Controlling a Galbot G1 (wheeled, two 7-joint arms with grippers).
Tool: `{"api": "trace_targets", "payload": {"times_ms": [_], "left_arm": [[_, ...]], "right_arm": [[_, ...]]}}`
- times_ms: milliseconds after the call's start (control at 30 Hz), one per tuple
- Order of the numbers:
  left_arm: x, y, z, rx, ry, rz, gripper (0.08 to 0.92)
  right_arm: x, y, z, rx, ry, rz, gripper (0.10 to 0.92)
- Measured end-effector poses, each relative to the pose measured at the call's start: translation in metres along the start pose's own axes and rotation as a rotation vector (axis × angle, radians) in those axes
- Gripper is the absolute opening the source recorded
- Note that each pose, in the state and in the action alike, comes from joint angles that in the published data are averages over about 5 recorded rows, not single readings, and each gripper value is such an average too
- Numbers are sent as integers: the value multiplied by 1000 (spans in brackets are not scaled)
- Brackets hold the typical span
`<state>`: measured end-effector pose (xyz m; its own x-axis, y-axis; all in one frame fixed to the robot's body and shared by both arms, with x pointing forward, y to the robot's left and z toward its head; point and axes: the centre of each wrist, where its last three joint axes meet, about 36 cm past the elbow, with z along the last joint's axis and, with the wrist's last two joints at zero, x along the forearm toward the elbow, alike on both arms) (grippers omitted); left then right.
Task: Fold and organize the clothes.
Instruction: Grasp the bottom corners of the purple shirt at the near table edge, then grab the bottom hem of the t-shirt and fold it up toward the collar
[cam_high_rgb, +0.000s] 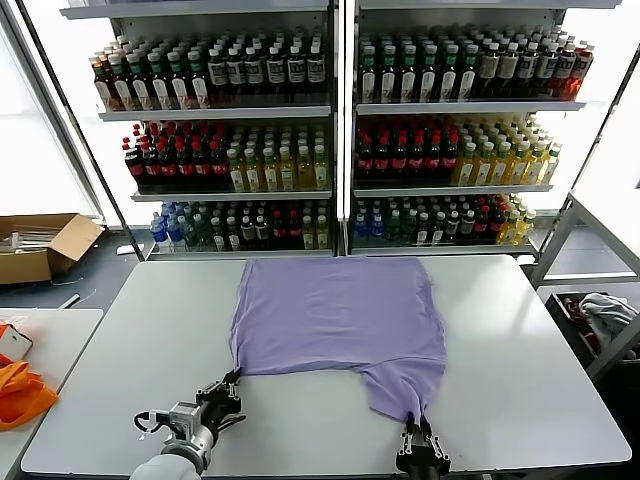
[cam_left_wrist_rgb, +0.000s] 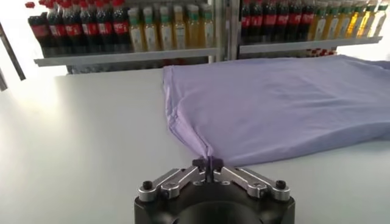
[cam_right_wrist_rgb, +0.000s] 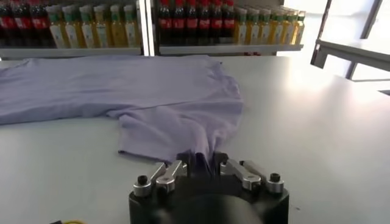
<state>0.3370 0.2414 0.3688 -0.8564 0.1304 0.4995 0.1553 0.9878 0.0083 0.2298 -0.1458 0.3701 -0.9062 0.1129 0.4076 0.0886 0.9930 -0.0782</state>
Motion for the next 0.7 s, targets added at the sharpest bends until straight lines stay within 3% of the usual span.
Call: {"api": "trace_targets", "payload": {"times_ms": [333,700], "left_arm": [[0,-12,-6,21,-37,19,85],[-7,-6,-35,66,-163,20,84]], "right_arm": [[-15,-9,-24,25,-162,-18,108],[-73,-16,-59,75,-315,-12,108]]}}
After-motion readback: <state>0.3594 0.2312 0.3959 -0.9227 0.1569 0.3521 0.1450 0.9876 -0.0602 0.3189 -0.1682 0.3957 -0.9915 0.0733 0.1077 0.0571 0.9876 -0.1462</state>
